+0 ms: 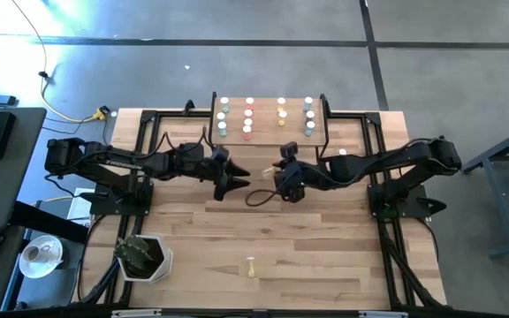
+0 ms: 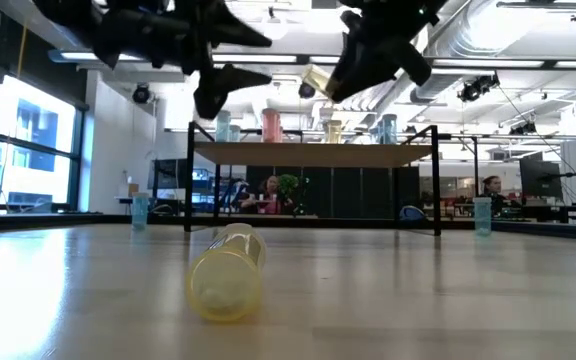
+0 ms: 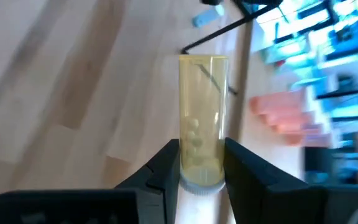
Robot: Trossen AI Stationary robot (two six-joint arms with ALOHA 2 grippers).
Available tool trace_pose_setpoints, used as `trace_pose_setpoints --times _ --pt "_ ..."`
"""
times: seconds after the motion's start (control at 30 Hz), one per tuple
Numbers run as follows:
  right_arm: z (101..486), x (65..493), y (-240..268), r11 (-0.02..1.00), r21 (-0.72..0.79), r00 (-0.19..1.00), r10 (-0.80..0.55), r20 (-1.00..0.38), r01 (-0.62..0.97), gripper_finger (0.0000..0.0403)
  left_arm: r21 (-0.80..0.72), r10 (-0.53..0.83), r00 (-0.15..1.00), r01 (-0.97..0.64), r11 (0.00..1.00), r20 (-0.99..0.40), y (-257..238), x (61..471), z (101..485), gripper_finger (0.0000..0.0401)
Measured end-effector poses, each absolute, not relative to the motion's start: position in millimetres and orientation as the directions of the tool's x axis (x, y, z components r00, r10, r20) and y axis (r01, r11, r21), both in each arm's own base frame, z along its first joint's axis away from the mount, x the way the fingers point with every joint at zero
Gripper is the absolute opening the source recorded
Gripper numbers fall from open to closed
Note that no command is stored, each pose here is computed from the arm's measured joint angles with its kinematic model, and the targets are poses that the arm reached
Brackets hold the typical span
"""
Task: Pick and place medicine bottles onto shelf by color
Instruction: Put the yellow pill bottle on the shelf
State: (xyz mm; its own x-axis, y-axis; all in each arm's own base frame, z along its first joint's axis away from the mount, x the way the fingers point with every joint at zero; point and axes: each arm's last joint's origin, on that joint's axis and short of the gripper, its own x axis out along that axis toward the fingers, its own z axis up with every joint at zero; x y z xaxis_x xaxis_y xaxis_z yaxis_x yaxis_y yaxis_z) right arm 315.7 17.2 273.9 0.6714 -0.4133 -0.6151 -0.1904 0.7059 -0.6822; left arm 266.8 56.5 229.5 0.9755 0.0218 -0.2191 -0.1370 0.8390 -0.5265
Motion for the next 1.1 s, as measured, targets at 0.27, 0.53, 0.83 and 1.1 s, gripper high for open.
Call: trace_pose_setpoints --times 0.27,0.53,0.83,1.1 --pt "278 315 35 0.494 -0.831 0.671 -0.527 -0.521 -0.257 0.0092 -0.543 0.022 0.98 -0.129 0.83 -0.2 58 271 241 0.0218" --pt "282 315 52 0.362 -0.872 0.718 -0.504 -0.481 -0.33 0.0092 -0.607 0.008 0.98 -0.13 0.784 -0.199 57 271 241 0.0218" --pt "286 316 57 0.184 -0.893 0.734 -0.515 -0.443 -0.41 0.0092 -0.721 -0.109 0.984 -0.029 0.692 -0.144 53 273 247 0.0218" --pt "290 319 57 0.116 -0.906 0.762 -0.504 -0.407 -0.407 0.0092 -0.755 -0.098 0.985 -0.046 0.654 -0.145 57 276 242 0.0218"
